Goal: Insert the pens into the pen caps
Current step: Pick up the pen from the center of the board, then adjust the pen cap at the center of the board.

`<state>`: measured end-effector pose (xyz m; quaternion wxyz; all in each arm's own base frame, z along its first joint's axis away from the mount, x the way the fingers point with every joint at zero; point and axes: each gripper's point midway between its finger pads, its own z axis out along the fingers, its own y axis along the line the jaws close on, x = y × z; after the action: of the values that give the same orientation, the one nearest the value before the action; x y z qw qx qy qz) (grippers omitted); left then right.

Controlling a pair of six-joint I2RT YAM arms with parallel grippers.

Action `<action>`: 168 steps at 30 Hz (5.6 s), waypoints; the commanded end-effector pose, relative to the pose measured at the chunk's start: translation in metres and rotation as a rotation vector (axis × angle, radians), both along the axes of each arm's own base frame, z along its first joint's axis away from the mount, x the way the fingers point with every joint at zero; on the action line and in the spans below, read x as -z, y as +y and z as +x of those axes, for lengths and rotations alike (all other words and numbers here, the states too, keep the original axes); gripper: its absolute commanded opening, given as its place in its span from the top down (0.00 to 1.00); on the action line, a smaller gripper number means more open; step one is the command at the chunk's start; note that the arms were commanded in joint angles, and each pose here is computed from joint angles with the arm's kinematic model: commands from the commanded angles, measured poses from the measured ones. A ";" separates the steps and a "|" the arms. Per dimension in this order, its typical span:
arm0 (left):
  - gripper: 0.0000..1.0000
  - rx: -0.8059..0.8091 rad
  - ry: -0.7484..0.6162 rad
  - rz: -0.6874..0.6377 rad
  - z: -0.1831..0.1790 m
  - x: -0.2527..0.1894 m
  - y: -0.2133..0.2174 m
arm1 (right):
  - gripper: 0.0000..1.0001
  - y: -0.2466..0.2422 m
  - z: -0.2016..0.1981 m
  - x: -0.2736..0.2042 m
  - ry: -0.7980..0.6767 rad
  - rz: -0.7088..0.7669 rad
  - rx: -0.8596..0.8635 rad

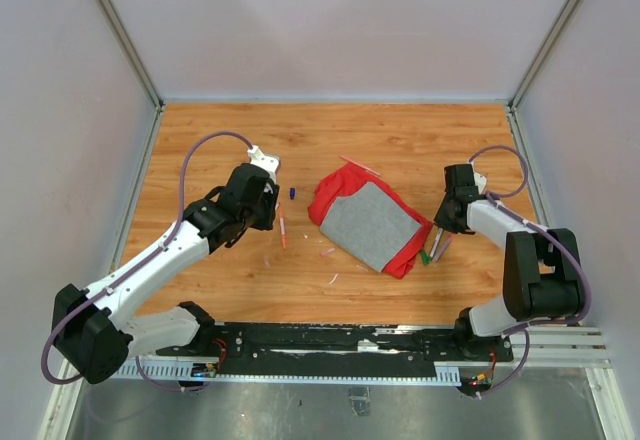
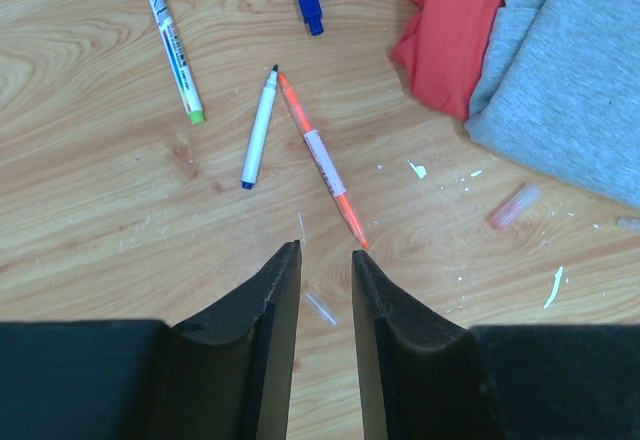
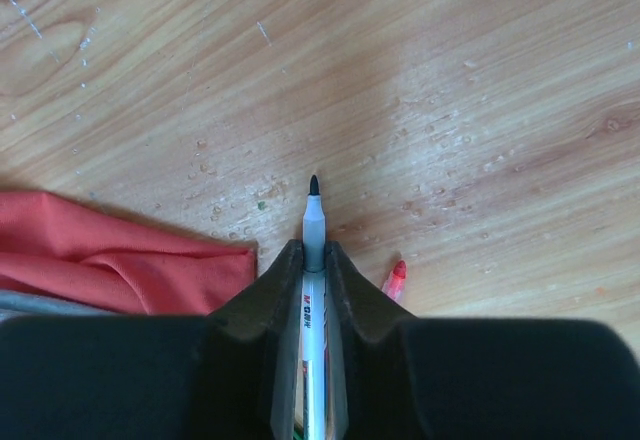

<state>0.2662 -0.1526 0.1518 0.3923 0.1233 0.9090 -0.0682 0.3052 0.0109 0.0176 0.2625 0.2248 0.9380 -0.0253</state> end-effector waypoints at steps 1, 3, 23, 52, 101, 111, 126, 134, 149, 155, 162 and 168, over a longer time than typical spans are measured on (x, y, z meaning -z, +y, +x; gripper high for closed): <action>0.68 0.026 -0.012 -0.008 0.002 -0.001 -0.005 | 0.87 0.002 -0.011 0.007 0.043 0.025 -0.004; 0.68 0.027 -0.013 -0.011 0.002 -0.001 -0.006 | 0.90 0.004 -0.008 0.003 0.030 0.037 -0.005; 0.46 0.170 -0.211 -0.503 -0.013 -0.098 -0.062 | 0.96 0.022 -0.016 -0.088 -0.287 0.150 -0.039; 0.40 0.399 0.011 -0.726 -0.066 -0.035 -0.186 | 0.99 0.243 -0.060 -0.191 -0.577 0.849 -0.457; 1.00 0.201 -0.158 -0.140 -0.029 -0.054 -0.066 | 0.65 0.055 -0.104 -0.054 -0.046 0.019 -0.318; 0.99 0.135 -0.173 -0.065 -0.035 -0.054 -0.036 | 0.71 0.067 -0.101 -0.023 0.100 0.060 -0.394; 1.00 0.096 -0.187 -0.033 -0.038 -0.055 -0.020 | 0.72 0.063 -0.080 0.004 0.187 -0.001 -0.395; 0.99 0.081 -0.197 -0.034 -0.039 -0.055 -0.015 | 0.87 0.062 -0.083 -0.002 0.164 0.009 -0.376; 0.99 0.082 -0.210 -0.042 -0.039 -0.053 -0.014 | 0.99 0.142 -0.094 -0.095 -0.202 0.165 -0.810; 1.00 0.077 -0.218 -0.049 -0.039 -0.055 -0.013 | 0.99 0.203 -0.124 -0.095 -0.178 0.191 -1.145; 1.00 0.069 -0.225 -0.050 -0.039 -0.056 -0.011 | 0.99 0.246 -0.168 -0.060 0.010 0.034 -1.536; 1.00 0.048 -0.249 -0.062 -0.039 -0.063 -0.006 | 0.99 0.269 -0.196 -0.035 0.115 0.000 -1.745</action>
<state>0.2241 -0.1633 0.2045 0.4819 0.1534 0.8581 -0.0892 0.1237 0.2718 0.0571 0.1675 -0.5073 0.8275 0.1727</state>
